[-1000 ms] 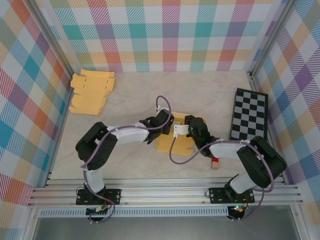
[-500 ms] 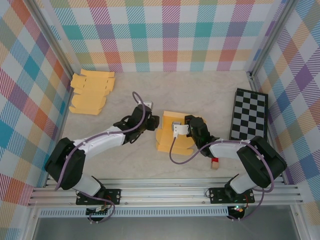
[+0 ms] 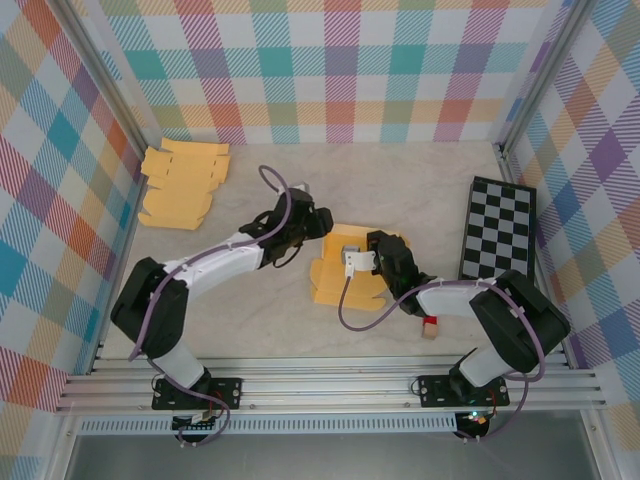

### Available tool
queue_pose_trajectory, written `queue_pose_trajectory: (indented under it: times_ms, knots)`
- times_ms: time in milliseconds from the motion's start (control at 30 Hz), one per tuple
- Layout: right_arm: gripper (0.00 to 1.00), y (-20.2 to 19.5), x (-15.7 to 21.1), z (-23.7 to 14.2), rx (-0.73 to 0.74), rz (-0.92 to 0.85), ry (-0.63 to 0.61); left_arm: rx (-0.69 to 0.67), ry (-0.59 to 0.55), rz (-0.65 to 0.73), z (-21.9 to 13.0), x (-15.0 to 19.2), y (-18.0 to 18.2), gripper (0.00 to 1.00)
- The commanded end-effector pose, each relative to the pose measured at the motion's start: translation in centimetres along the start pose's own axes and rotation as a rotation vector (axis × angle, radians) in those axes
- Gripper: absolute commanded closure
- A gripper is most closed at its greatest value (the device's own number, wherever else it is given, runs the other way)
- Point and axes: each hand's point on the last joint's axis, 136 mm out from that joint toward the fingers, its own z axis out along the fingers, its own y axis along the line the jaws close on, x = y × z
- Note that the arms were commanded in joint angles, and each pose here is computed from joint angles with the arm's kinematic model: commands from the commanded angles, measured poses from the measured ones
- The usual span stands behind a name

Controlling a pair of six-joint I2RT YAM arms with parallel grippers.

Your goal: Fold the paper box

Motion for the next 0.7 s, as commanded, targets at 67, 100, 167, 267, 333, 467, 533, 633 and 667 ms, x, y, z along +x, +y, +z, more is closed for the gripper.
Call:
queue_pose_trajectory:
  times_ms: [67, 100, 167, 267, 333, 467, 533, 633, 667]
  knots:
    - [1.00, 5.1, -0.2, -0.4, -0.154, -0.062, -0.024, 0.011, 0.037, -0.011, 1.5, 1.1, -2.2, 0.57]
    - [1.00, 5.0, -0.3, -0.3, -0.154, -0.061, -0.024, 0.000, 0.041, -0.009, 1.6, 1.4, -2.1, 0.60]
    - [1.00, 5.1, -0.2, -0.3, -0.156, -0.060, -0.023, -0.021, 0.053, -0.013, 1.9, 2.2, -1.7, 0.64]
    - [1.00, 5.1, -0.3, -0.3, -0.158, -0.058, -0.024, -0.047, 0.071, -0.025, 2.4, 3.4, -0.7, 0.69]
    - [1.00, 5.2, -0.3, -0.2, -0.160, -0.059, -0.024, -0.069, 0.080, -0.023, 2.6, 4.2, -0.1, 0.72]
    - [1.00, 5.4, -0.3, -0.2, -0.167, -0.058, -0.023, -0.088, 0.096, -0.021, 2.9, 5.4, 0.6, 0.75]
    - [1.00, 5.4, -0.3, -0.2, -0.167, -0.060, -0.023, -0.093, 0.100, -0.021, 2.9, 5.7, 0.9, 0.76]
    - [1.00, 5.6, -0.2, -0.2, -0.173, -0.062, -0.022, -0.087, 0.079, 0.012, 2.0, 4.3, 0.2, 0.75]
    - [1.00, 5.6, -0.2, -0.2, -0.172, -0.062, -0.020, -0.083, 0.069, 0.038, 1.4, 3.2, -0.5, 0.74]
